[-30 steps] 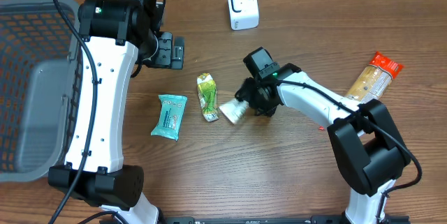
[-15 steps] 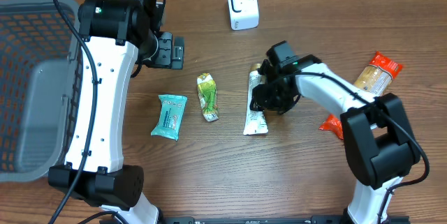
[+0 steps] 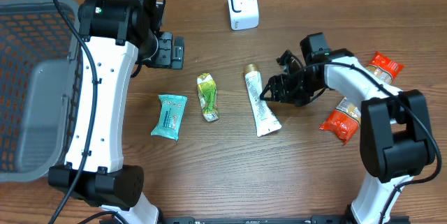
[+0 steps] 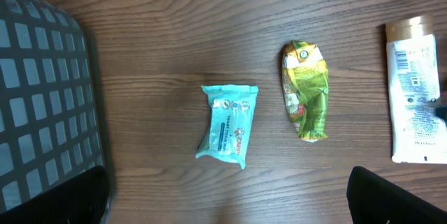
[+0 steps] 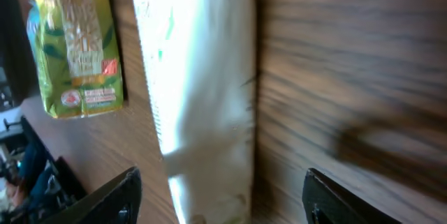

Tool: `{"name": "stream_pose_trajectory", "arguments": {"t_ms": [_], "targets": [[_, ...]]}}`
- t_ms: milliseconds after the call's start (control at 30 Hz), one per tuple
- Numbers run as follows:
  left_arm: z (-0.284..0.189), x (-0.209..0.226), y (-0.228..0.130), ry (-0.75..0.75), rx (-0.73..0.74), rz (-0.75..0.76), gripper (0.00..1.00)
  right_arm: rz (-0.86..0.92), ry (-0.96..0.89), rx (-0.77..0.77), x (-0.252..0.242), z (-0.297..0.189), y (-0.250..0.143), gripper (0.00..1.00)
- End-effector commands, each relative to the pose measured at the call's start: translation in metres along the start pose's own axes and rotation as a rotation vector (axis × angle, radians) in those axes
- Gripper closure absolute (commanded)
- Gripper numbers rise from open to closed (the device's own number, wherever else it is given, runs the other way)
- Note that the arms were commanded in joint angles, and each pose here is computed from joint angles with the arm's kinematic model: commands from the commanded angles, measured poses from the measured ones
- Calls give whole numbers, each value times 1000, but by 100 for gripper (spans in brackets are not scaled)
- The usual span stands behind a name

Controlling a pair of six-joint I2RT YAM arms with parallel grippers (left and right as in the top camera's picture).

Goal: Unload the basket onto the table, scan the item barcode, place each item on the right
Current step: 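Lift the white tube and turn it upright with the right gripper, then carry the white tube up to the white scanner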

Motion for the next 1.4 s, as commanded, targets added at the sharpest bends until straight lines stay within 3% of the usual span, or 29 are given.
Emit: {"name": "stream_pose_trajectory", "arguments": {"t_ms": [0, 133, 233, 300, 433, 500, 700, 900, 1267, 1367], "targets": [[4, 1, 1, 2, 9, 11, 0, -35, -15, 52, 2, 22, -14, 24], [4, 1, 1, 2, 9, 11, 0, -61, -133, 77, -9, 37, -27, 24], [4, 1, 1, 2, 9, 11, 0, -69, -150, 90, -12, 45, -35, 30], [4, 1, 1, 2, 9, 11, 0, -66, -151, 100, -14, 48, -41, 43], [4, 1, 1, 2, 9, 11, 0, -9, -153, 120, -17, 51, -50, 85], [4, 1, 1, 2, 9, 11, 1, 31, -143, 140, -16, 50, -55, 96], [4, 1, 1, 2, 9, 11, 0, 49, 108, 123, 7, 40, -49, 96], [4, 1, 1, 2, 9, 11, 0, -99, 475, -46, 49, -26, -29, 96], [4, 1, 1, 2, 9, 11, 0, -330, 459, -282, 128, -143, -40, 96], [4, 1, 1, 2, 9, 11, 0, -397, 382, -349, 143, -164, -49, 96]]}}
Point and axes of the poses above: each gripper's point midway between its finger pads, its own z axis out along the fingers, its own x axis along the line the jaws close on, y = z × x, the point moved 7 cm from there along -z, back along the fingers, and after that the axes turned 6 degrees about -z, right-handed, at the moved point
